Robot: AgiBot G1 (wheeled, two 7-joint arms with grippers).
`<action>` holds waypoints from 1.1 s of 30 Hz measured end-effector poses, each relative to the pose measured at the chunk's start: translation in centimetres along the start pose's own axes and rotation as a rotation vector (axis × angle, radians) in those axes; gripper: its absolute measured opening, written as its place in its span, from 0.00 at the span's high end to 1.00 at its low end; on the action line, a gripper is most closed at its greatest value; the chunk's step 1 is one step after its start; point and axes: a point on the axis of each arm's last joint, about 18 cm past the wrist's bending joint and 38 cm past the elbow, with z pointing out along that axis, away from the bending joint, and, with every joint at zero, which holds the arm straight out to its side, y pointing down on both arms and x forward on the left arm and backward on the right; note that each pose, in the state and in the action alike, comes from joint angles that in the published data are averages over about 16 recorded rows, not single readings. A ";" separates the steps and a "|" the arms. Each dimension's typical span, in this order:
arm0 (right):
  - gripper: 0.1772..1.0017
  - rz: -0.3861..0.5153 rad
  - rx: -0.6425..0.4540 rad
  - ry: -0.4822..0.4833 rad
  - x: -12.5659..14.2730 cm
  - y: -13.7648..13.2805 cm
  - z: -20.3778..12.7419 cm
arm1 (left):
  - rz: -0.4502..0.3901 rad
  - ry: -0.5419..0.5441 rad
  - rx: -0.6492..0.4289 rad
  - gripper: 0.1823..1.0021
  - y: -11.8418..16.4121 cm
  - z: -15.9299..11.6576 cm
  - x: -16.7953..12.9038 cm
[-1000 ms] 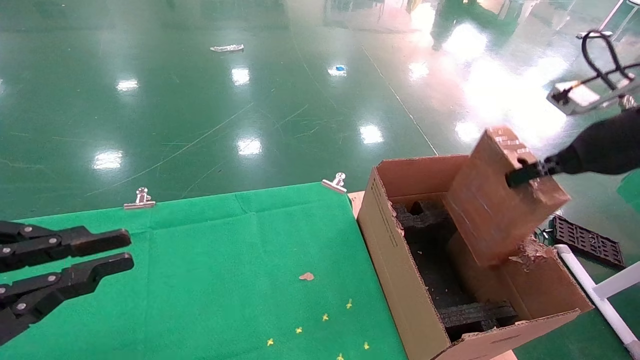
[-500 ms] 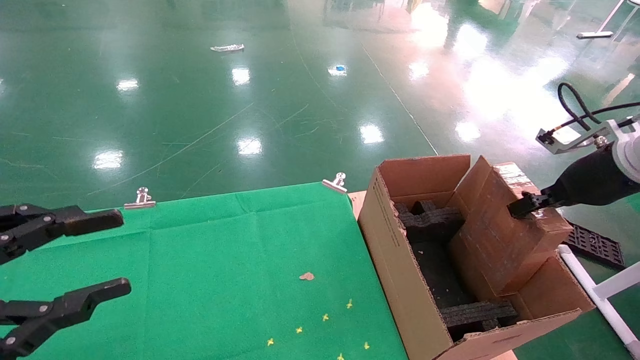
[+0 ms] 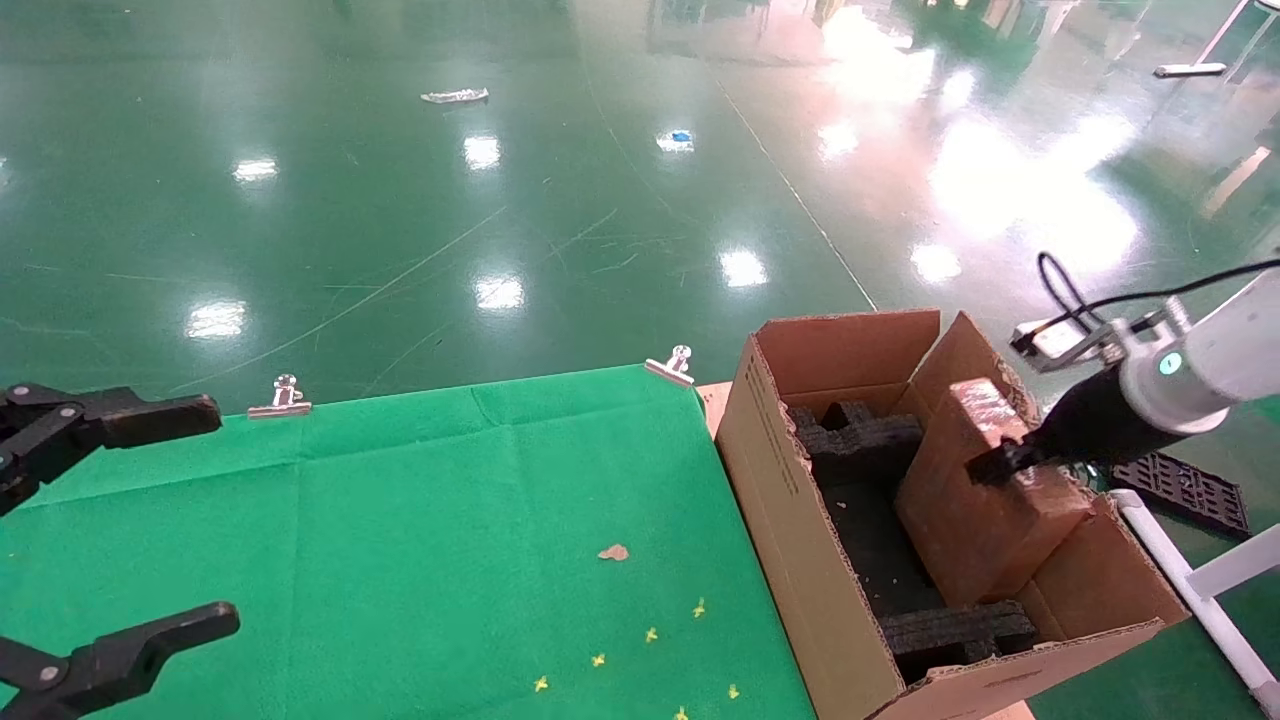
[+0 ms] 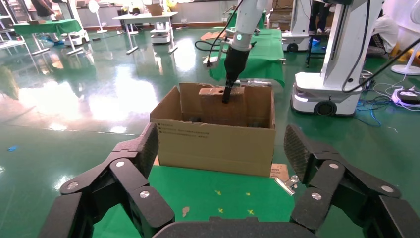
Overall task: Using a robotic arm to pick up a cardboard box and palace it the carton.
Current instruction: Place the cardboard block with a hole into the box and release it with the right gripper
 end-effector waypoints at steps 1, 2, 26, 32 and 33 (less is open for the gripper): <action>0.83 -0.002 -0.001 0.001 -0.1 0.1 0.5 | 0.000 0.000 0.000 0.18 0.0 0.0 0.0; 0.83 -0.004 -0.002 0.002 -0.2 0.3 1.1 | 0.000 0.000 0.000 0.16 0.0 0.0 0.0; 0.82 -0.031 -0.024 -0.018 -1.0 2.0 4.8 | 0.000 0.000 0.000 0.00 0.0 0.0 0.0; 0.75 -0.033 -0.032 -0.014 -0.9 1.9 4.5 | 0.000 0.000 0.000 0.00 0.0 0.0 0.0; 0.74 -0.033 -0.033 -0.014 -0.9 1.9 4.5 | 0.000 0.000 0.000 0.00 0.0 0.0 0.0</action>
